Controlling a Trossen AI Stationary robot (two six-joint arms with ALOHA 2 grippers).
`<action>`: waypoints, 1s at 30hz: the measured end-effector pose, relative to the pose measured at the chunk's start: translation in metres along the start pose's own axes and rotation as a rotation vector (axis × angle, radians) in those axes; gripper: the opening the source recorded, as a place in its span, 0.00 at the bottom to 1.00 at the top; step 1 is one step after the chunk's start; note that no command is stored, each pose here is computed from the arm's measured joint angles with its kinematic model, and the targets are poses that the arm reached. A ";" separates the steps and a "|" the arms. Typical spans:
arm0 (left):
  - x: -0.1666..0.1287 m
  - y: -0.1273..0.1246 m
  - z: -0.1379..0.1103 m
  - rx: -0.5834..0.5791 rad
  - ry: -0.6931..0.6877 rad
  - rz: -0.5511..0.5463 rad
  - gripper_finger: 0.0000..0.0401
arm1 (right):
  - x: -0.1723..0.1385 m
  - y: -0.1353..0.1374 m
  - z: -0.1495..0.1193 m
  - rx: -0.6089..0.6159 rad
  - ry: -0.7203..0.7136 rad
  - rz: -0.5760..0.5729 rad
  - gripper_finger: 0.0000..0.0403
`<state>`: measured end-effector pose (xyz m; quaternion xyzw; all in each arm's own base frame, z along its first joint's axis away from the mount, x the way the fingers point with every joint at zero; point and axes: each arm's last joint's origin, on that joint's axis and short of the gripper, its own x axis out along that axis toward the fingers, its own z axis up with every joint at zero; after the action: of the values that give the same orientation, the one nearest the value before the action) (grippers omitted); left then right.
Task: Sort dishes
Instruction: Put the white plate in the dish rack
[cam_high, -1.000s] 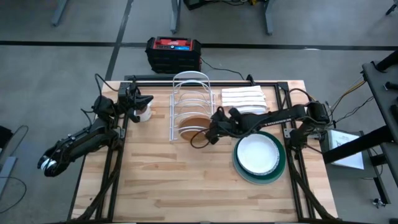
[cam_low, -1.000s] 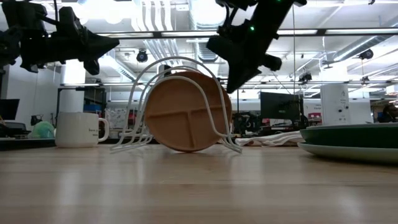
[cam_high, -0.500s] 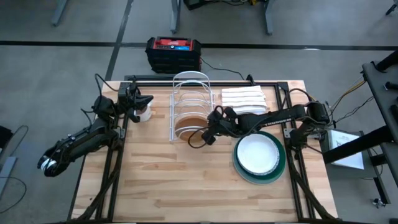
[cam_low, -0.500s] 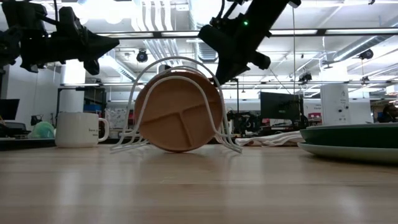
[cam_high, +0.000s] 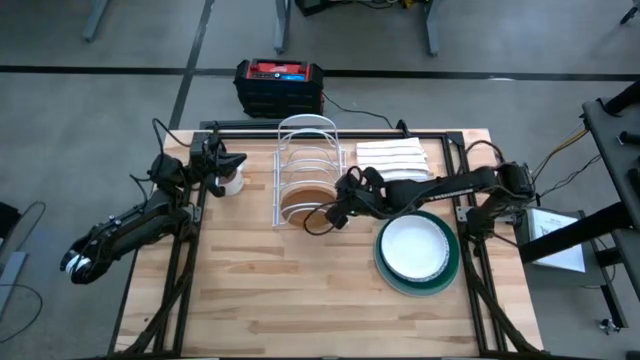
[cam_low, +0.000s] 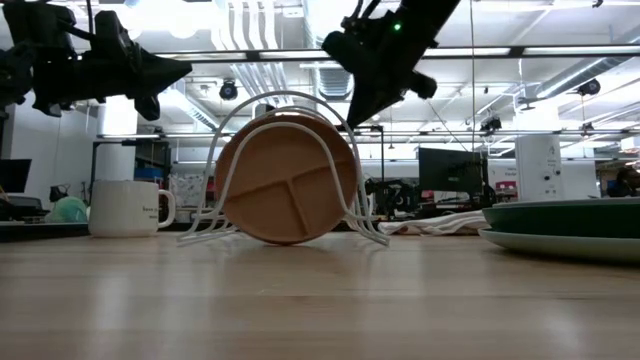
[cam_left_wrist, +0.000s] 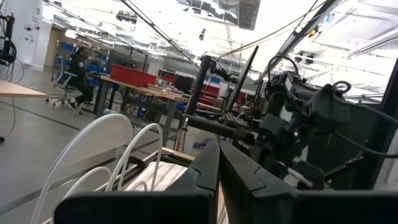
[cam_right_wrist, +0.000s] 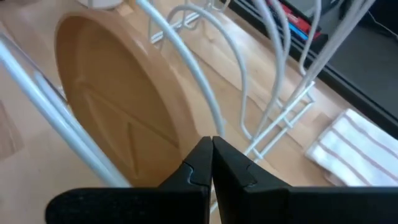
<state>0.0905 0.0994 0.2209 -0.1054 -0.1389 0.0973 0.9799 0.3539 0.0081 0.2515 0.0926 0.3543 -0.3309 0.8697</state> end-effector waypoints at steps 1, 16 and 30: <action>0.000 0.000 0.000 0.000 0.000 0.000 0.00 | -0.004 -0.002 0.000 0.002 0.005 -0.001 0.00; 0.000 0.000 0.000 0.009 0.002 0.001 0.00 | -0.080 -0.059 -0.020 -0.030 0.382 0.101 0.00; 0.002 0.004 -0.004 0.000 0.021 0.017 0.00 | -0.081 -0.098 -0.090 0.307 0.688 -0.133 0.05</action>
<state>0.0927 0.1028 0.2170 -0.1076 -0.1278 0.1044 0.9804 0.1982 0.0102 0.2478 0.3042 0.5771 -0.3855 0.6525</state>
